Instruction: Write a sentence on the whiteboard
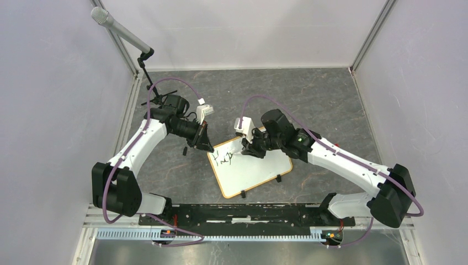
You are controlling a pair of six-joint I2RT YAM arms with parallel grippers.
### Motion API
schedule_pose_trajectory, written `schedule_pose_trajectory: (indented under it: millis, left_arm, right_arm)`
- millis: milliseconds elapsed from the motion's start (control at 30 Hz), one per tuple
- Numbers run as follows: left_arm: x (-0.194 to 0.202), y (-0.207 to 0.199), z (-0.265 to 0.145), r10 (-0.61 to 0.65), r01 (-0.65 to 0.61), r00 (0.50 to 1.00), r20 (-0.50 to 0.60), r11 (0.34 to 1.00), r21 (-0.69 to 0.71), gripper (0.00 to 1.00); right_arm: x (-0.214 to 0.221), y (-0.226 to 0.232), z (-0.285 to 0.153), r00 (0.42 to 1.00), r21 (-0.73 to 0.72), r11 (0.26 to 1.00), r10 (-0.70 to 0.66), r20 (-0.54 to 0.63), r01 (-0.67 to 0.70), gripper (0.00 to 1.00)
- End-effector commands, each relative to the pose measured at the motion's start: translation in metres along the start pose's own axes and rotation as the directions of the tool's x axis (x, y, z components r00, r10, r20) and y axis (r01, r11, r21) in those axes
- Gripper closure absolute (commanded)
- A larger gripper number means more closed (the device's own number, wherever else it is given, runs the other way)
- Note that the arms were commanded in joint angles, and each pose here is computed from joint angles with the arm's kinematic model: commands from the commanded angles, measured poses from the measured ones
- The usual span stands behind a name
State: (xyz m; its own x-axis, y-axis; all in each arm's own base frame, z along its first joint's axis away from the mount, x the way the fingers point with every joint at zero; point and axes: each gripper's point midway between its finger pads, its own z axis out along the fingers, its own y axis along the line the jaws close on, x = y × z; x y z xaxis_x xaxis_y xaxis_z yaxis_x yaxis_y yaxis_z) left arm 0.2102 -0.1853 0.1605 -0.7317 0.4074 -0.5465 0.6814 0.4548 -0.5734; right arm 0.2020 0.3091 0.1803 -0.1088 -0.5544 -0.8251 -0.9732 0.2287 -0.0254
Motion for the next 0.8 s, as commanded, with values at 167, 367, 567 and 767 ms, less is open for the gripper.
schedule_pose_trajectory:
  millis: [167,367,567,767]
  left_arm:
    - [0.010,-0.003,0.004,-0.011,0.011,0.999,-0.033,1.000,-0.002,0.98]
    - [0.010,-0.003,0.004,-0.010,0.010,0.999,-0.034,1.000,-0.001,0.98]
    - [0.010,-0.003,0.004,-0.010,0.010,0.999,-0.033,1.000,-0.002,0.98]
    - [0.010,-0.003,0.004,-0.008,0.008,0.999,-0.033,1.000,-0.004,0.98]
  right_arm:
    - [-0.016,-0.018,-0.004,0.999,0.063,0.997,-0.037,0.018,0.036,1.00]
    - [-0.022,-0.034,-0.012,0.999,0.105,0.994,-0.039,0.022,0.037,1.00]
    - [-0.024,-0.032,-0.011,0.999,0.092,0.995,-0.036,0.026,0.034,1.00]
    - [-0.012,-0.027,-0.009,1.000,0.068,0.997,-0.021,0.003,0.021,1.00]
